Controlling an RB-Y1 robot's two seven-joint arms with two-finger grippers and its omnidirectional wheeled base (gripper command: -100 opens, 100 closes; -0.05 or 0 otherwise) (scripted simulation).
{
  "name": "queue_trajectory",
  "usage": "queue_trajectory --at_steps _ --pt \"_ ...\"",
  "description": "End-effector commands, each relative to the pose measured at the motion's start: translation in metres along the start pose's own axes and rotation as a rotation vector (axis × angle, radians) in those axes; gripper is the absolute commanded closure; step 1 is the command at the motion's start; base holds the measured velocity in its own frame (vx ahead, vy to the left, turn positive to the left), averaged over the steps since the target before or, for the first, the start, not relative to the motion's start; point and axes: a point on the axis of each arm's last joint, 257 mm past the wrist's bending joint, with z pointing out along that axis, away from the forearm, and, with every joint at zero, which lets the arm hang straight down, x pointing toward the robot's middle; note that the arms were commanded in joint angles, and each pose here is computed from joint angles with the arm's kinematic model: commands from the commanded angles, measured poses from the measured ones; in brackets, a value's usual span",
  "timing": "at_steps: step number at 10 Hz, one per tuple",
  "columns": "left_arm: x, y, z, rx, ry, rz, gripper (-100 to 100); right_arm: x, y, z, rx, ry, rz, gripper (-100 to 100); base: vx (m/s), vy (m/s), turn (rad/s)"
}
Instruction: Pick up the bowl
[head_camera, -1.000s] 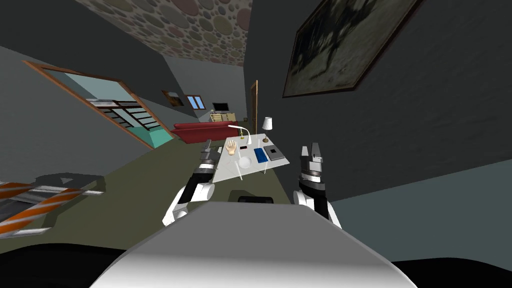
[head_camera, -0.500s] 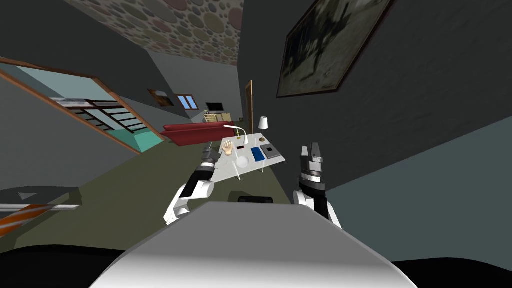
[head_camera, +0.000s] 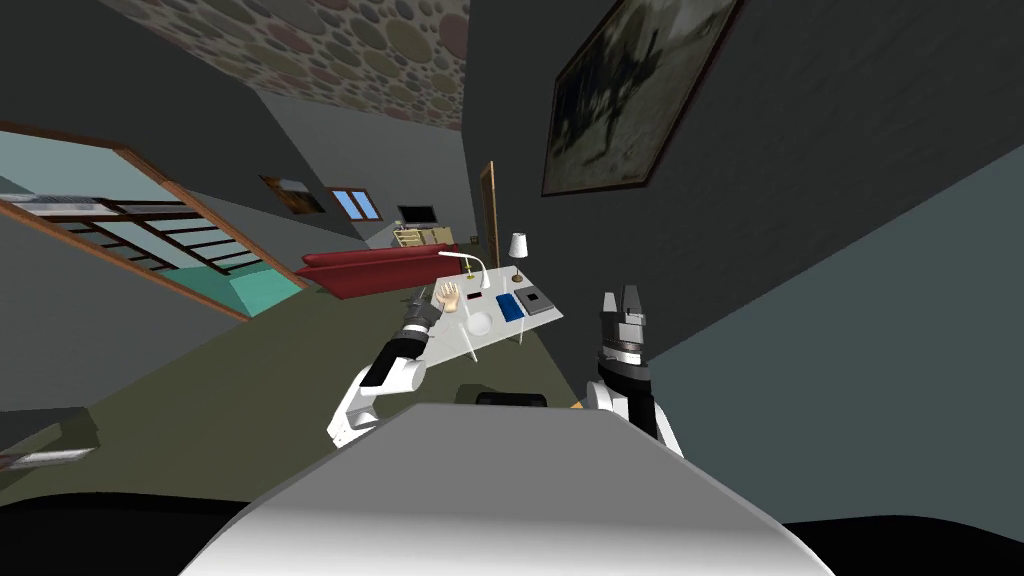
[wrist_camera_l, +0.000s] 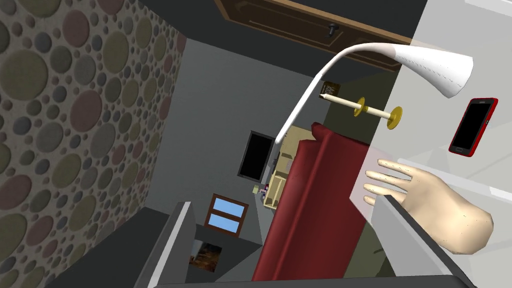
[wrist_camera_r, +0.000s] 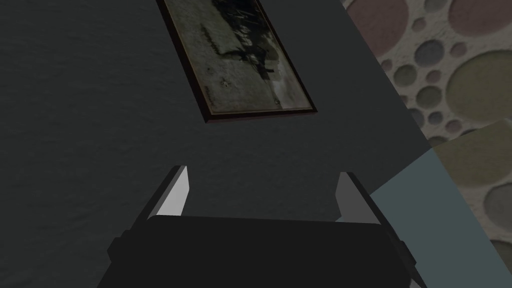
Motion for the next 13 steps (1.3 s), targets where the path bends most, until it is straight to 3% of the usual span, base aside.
queue_trajectory --at_steps 1,6,10,13 --pt "-0.002 0.006 0.001 -0.024 -0.013 -0.005 -100 0.0 0.0 0.0 0.0 0.0 0.0 0 -0.009 0.002 0.008" --pt "-0.038 0.038 0.004 -0.148 -0.117 -0.098 -100 0.0 0.0 0.0 0.0 0.0 0.0 0 -0.016 -0.002 -0.172" --pt "-0.055 0.059 0.001 -0.225 -0.176 -0.132 -100 0.0 0.0 0.0 0.0 0.0 0.0 0 -0.005 0.001 -0.092" --pt "-0.079 0.08 -0.005 -0.295 -0.254 -0.202 -100 0.0 0.0 0.0 0.0 0.0 0.0 0 0.004 0.0 -0.186"
